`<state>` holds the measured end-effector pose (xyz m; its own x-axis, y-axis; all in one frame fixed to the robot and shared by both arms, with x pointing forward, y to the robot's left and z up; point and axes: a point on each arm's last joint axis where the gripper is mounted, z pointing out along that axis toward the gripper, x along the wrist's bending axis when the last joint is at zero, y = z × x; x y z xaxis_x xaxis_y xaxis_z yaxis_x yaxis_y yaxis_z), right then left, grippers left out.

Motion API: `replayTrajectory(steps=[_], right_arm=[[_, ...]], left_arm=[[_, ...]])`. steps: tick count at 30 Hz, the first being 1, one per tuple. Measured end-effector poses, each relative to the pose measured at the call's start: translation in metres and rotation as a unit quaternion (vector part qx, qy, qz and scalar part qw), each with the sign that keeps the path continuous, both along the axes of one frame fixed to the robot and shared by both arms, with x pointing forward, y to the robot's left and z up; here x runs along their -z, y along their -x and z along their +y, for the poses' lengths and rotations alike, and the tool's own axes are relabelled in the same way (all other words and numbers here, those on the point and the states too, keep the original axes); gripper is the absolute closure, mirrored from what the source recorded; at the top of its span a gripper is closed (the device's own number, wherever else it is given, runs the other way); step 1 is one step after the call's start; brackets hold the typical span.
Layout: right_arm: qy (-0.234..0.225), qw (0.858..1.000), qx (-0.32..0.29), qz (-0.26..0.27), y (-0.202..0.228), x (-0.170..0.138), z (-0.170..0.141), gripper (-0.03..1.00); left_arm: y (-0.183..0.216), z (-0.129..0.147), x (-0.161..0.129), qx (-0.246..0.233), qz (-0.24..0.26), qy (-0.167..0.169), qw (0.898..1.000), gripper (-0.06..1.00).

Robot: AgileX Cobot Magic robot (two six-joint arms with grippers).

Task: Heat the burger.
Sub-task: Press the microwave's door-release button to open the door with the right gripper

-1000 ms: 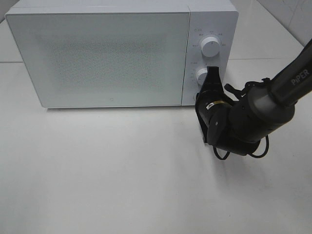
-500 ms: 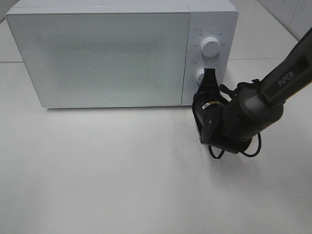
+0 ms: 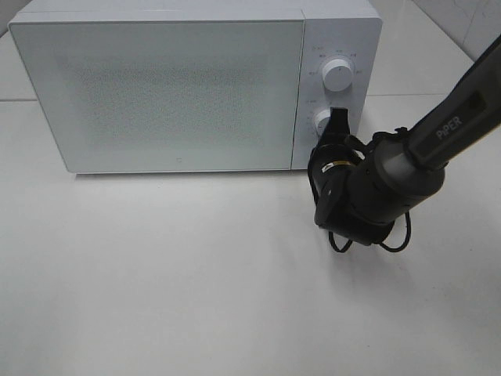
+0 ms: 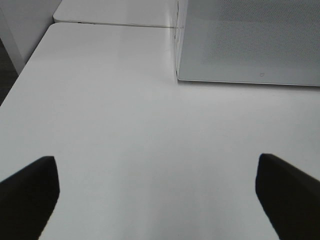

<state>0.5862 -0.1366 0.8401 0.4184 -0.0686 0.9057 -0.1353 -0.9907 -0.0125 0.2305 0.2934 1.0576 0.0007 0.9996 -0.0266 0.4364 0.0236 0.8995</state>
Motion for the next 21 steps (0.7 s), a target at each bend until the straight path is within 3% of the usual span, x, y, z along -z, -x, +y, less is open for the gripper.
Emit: replayTrajectory(steps=[9,21], right_arm=[[-0.028,0.999,0.034,-0.012,-0.0066,-0.0040,0.0078,0.94],[-0.022,0.999,0.032,-0.007,-0.0063,-0.0044,0.0089,0.94]], left_arm=[[0.0000,0.0000,0.0000,0.000,0.000,0.000,1.000,-0.04],[0.0000,0.0000,0.0000,0.000,0.000,0.000,1.000,-0.04]])
